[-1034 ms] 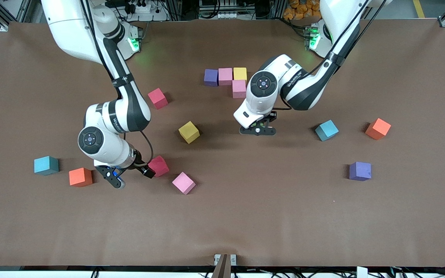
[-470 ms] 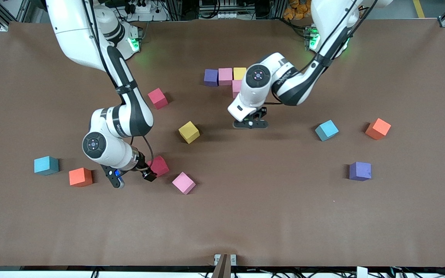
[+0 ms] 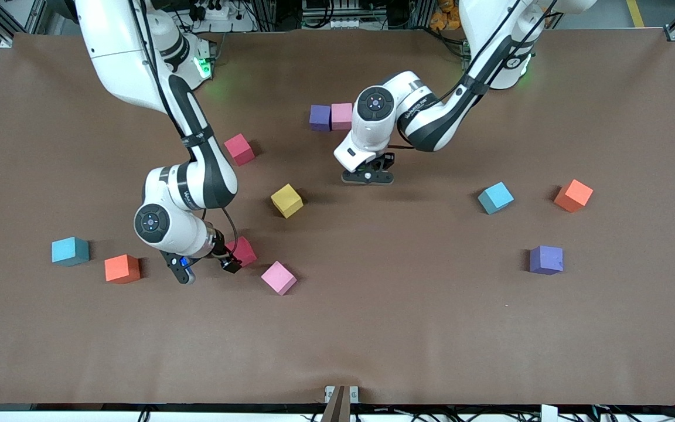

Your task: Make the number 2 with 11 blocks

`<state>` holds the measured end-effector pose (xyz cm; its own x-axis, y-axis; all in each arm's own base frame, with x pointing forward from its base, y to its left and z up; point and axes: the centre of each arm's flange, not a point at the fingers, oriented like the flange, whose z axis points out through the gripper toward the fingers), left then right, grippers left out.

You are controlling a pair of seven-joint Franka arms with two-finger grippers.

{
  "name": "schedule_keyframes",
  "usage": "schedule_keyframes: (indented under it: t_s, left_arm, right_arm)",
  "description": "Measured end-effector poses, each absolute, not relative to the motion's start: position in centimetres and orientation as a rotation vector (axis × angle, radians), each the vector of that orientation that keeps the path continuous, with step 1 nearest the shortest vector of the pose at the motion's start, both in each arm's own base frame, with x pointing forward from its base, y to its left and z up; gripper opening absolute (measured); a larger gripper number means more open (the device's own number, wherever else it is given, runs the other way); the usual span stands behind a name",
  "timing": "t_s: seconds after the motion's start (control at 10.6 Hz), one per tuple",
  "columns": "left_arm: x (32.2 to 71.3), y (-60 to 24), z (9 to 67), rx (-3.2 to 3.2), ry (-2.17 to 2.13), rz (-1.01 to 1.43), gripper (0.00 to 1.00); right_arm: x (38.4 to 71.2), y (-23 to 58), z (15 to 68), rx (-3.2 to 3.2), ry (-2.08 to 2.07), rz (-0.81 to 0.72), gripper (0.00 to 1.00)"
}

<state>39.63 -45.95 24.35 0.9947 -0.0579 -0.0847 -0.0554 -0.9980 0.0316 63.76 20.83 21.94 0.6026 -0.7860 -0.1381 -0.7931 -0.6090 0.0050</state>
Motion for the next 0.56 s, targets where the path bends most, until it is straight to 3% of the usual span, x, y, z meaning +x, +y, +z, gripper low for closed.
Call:
schedule_keyframes:
  t_s: [0.56]
  left_arm:
    - [37.8, -44.9, 21.8, 3.118, 0.028, -0.155, 0.52]
  right_arm:
    - [63.7, 20.8, 21.2, -2.756, 1.376, 0.21, 1.0]
